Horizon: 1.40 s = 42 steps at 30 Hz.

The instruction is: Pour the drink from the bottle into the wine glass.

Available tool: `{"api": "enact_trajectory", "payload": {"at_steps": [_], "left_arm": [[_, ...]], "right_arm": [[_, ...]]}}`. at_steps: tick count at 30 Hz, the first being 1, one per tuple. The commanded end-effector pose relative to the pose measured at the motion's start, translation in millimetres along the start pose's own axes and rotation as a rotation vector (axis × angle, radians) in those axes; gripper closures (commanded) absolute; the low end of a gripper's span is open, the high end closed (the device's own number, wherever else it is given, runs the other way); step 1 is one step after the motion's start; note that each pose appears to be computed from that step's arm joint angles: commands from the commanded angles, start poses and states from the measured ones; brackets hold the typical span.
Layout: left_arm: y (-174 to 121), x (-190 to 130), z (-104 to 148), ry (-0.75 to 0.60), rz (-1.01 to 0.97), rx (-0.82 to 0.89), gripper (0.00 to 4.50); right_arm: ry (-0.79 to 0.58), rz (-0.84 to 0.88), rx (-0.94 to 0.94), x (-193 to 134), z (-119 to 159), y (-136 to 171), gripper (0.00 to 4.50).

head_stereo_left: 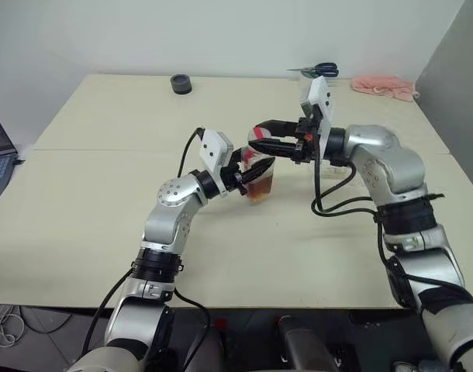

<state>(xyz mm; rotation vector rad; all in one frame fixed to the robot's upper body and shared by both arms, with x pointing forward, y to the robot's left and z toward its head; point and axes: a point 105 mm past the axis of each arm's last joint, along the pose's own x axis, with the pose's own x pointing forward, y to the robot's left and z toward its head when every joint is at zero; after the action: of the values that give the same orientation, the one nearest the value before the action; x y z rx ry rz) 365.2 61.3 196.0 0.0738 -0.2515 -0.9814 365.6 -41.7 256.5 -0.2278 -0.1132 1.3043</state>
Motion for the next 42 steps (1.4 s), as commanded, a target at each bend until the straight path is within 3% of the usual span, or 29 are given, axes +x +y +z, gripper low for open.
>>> {"api": "enact_trajectory", "payload": {"at_steps": [1,7,13,24,32,42], "left_arm": [[-4.3,0.9,22.0,-0.064,-0.018,0.054,2.66],[-5.5,-1.4,19.8,-0.061,-0.008,0.049,2.66],[-4.2,-1.0,20.4,-0.061,-0.005,0.047,2.66],[-4.8,-0.5,17.8,-0.047,-0.015,0.04,2.66],[-10.3,6.2,18.8,-0.046,-0.04,0.037,2.67],[-11.5,6.6,19.5,-0.051,-0.045,0.037,2.67]], "right_arm": [[-0.01,0.033,-0.062,0.9,9.2,-4.3,1.93],[-0.026,0.034,-0.062,0.8,12.4,-7.4,0.0],[-0.047,0.0,-0.069,-1.7,23.1,-9.1,0.0],[-0.059,-0.07,-0.112,-21.3,49.6,24.4,0.0],[-0.002,-0.404,-0.118,5.0,36.5,19.8,0.0],[0.033,-0.481,-0.107,11.4,24.6,17.5,0.0]]}}
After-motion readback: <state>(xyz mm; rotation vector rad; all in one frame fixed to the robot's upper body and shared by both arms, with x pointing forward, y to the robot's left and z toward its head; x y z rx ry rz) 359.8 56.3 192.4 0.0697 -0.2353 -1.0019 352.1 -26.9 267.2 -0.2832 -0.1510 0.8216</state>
